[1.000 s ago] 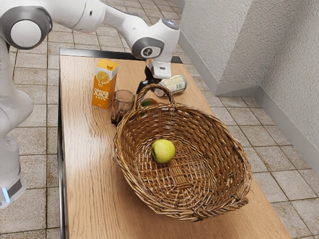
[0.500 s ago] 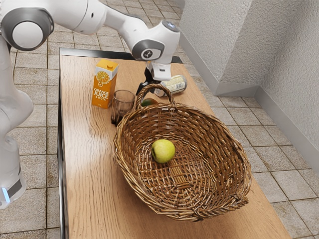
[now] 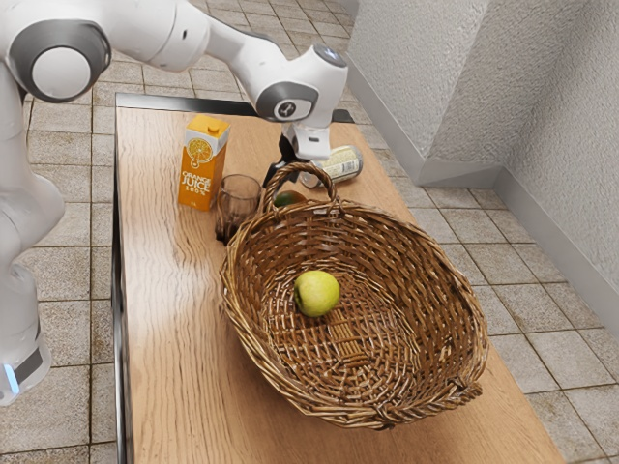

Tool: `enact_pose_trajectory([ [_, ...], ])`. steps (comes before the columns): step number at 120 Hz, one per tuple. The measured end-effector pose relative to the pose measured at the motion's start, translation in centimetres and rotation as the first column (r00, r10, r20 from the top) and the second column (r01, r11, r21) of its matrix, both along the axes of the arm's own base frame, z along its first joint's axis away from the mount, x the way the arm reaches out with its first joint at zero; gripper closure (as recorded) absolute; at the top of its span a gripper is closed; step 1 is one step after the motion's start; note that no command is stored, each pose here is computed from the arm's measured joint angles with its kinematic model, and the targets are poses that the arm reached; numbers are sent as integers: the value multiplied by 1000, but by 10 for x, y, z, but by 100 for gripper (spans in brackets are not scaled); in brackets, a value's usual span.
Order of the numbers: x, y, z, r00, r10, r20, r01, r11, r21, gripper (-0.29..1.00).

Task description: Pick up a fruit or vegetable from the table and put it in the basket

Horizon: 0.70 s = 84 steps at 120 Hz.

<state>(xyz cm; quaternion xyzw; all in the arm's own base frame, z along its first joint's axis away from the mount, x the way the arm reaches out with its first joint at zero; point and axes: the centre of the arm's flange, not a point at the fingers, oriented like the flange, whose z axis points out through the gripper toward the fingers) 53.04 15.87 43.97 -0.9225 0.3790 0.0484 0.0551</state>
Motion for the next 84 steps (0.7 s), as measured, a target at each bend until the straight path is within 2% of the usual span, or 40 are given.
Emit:
enact_pose_trajectory([
  [84, -1, 8, -14, 1000, 17, -10, -17, 1000, -9, 0],
])
